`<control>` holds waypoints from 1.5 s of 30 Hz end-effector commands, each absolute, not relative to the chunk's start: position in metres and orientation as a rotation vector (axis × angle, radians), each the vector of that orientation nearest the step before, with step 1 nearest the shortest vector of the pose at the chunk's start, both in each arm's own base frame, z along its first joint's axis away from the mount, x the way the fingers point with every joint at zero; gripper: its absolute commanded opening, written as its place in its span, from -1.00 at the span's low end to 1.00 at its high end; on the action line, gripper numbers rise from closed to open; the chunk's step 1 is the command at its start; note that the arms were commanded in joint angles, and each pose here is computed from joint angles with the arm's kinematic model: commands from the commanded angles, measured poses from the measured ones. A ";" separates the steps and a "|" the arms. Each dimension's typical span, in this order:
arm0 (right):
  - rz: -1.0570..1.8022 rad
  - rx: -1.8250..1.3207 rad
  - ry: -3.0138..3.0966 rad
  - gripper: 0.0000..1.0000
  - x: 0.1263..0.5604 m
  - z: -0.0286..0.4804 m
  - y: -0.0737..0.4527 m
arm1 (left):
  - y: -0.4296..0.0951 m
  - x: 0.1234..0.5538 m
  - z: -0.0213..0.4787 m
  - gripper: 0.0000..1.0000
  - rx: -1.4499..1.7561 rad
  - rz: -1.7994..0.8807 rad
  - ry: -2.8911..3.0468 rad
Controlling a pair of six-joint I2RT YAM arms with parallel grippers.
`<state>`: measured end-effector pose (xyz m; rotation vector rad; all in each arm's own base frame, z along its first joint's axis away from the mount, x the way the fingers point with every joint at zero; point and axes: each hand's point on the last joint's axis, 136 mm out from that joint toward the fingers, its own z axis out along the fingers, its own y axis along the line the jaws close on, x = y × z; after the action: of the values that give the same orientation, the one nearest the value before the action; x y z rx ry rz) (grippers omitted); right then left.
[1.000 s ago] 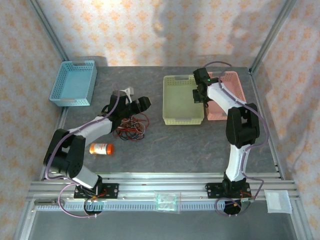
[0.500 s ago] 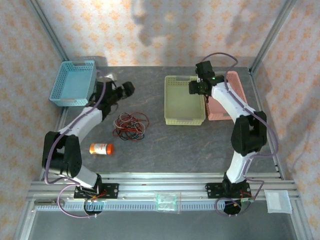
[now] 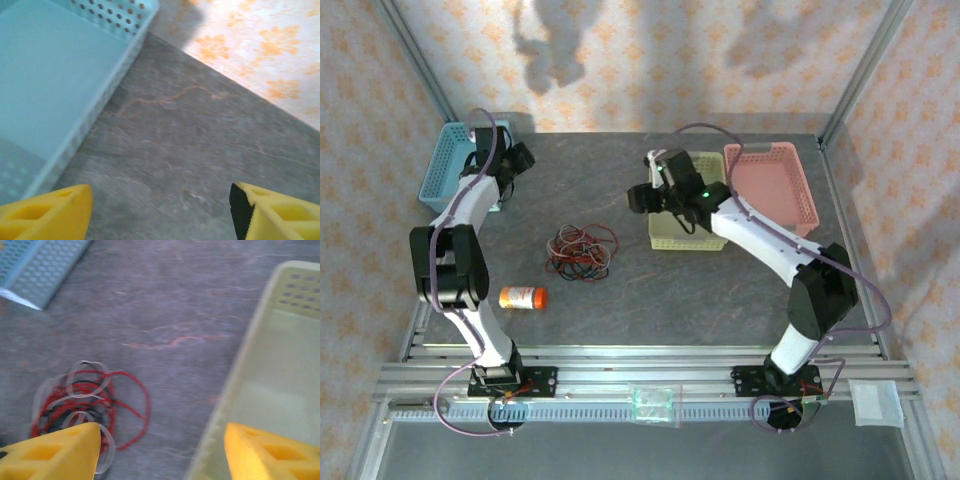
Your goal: Untangle the cables
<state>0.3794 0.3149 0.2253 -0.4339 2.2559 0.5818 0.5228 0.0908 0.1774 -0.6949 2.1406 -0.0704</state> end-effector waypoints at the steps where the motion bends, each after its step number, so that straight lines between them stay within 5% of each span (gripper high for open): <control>1: 0.778 -0.381 2.100 0.33 0.369 0.270 0.347 | 0.121 0.523 0.182 0.47 -0.688 0.131 2.169; 20: 0.822 -0.397 2.095 0.27 0.365 0.270 0.367 | 0.163 0.565 0.096 0.16 -0.600 0.274 2.490; 31: 0.818 -0.367 2.099 0.17 0.363 0.270 0.361 | 0.161 0.560 0.087 -0.52 -0.554 0.291 2.536; 45: 0.591 -0.143 2.111 0.08 0.378 0.266 0.303 | 0.081 0.567 0.108 -1.00 -0.320 0.151 2.521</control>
<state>0.3692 0.3356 0.2554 -0.2776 2.1311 0.6878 0.5641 0.1076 0.0800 -0.3807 2.5663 0.2106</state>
